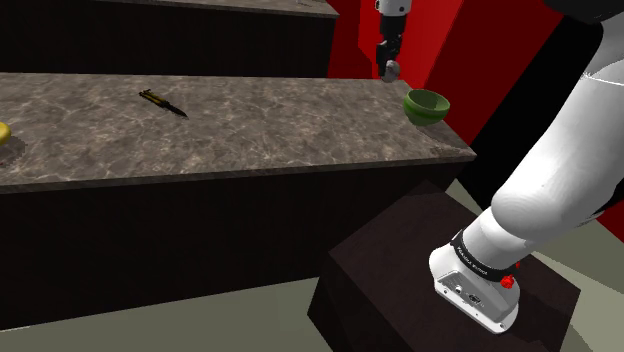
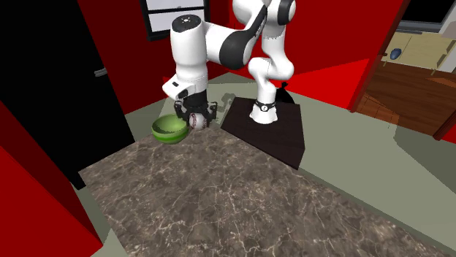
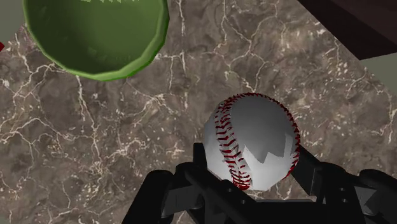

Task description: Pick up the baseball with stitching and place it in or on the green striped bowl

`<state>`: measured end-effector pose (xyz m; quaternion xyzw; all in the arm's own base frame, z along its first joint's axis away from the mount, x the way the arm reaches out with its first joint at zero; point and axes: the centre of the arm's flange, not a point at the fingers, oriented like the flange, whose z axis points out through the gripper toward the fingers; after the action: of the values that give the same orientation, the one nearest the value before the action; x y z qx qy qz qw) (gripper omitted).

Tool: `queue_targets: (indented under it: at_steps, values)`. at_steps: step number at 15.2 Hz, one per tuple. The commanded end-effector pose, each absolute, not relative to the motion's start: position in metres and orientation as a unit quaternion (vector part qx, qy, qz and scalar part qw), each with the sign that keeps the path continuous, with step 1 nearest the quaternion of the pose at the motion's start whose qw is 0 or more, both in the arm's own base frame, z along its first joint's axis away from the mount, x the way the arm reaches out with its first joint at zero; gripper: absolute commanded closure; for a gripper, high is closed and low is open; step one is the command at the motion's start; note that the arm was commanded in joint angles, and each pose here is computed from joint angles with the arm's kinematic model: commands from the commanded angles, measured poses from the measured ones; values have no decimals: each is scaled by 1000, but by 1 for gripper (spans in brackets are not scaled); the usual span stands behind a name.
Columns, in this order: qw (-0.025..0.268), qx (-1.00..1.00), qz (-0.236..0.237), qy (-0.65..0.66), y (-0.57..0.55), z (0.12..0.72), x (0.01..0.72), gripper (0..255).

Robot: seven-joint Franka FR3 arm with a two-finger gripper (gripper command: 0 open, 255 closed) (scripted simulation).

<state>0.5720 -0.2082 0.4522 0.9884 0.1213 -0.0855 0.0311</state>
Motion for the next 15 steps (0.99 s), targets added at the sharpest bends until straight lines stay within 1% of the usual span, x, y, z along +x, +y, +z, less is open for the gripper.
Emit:
queue_targets:
  at_steps: [1, 15]
  values:
    - [31, 988, -85, 122, -232, 453, 558, 255]
    - [31, 988, -85, 122, -400, 454, 476, 255]
